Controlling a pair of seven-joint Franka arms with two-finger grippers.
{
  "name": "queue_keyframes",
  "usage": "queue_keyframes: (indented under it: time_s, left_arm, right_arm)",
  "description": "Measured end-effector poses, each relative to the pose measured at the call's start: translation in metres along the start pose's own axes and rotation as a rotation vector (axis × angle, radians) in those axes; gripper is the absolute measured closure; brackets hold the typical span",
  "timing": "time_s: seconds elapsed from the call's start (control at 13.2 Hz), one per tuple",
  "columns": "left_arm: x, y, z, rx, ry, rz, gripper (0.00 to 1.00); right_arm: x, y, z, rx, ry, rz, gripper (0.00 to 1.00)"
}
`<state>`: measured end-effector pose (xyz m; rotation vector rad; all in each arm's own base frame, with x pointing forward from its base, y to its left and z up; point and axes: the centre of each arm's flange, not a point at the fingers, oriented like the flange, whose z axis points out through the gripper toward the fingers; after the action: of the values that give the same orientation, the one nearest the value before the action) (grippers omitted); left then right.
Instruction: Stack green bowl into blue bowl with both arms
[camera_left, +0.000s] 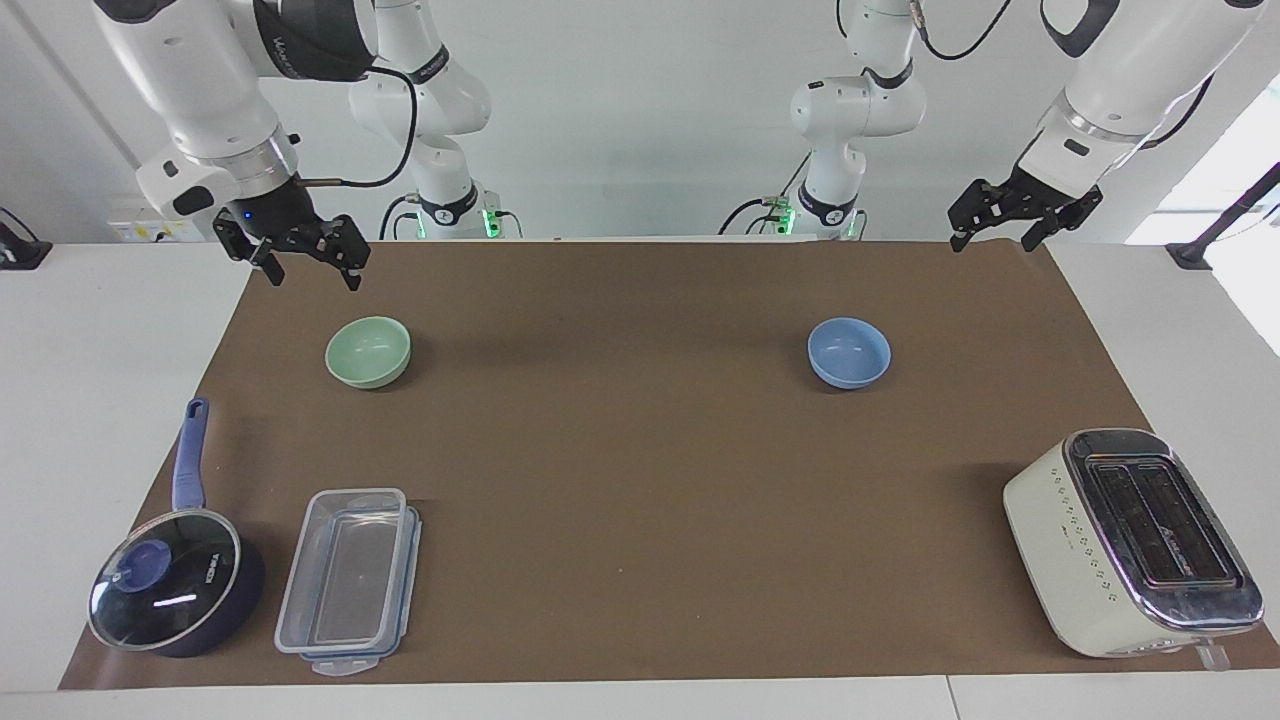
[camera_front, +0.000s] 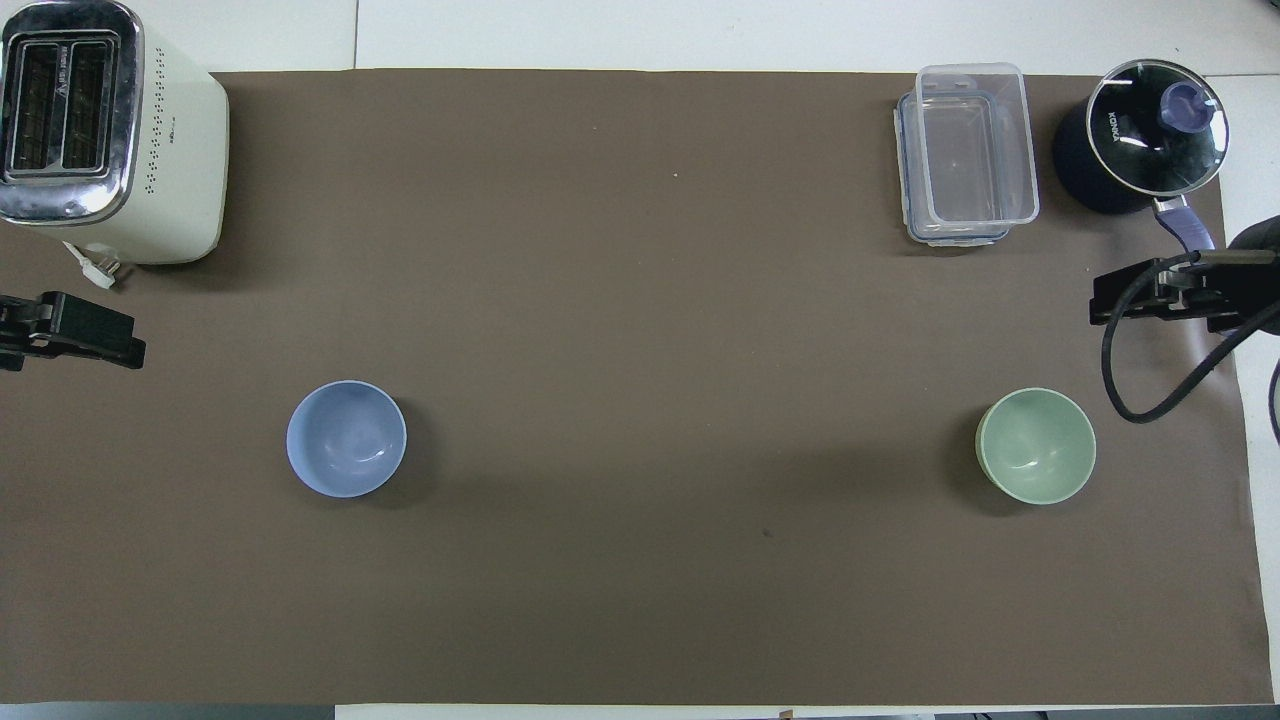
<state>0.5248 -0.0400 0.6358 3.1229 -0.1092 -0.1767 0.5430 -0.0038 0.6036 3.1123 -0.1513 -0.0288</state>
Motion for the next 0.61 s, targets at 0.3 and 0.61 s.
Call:
queue_keyframes:
  time_s: [0.3,0.61]
  left_arm:
    - [0.0,0.0022,0.0,0.001,0.0,0.004,0.0]
    - [0.0,0.0038,0.0004,0.001,-0.001,0.007,0.0]
  right_arm:
    - [0.0,0.0,0.0,0.0,0.0,0.0,0.0]
    - [-0.0001,0.0003,0.0013,0.0,-0.003,0.001,0.0]
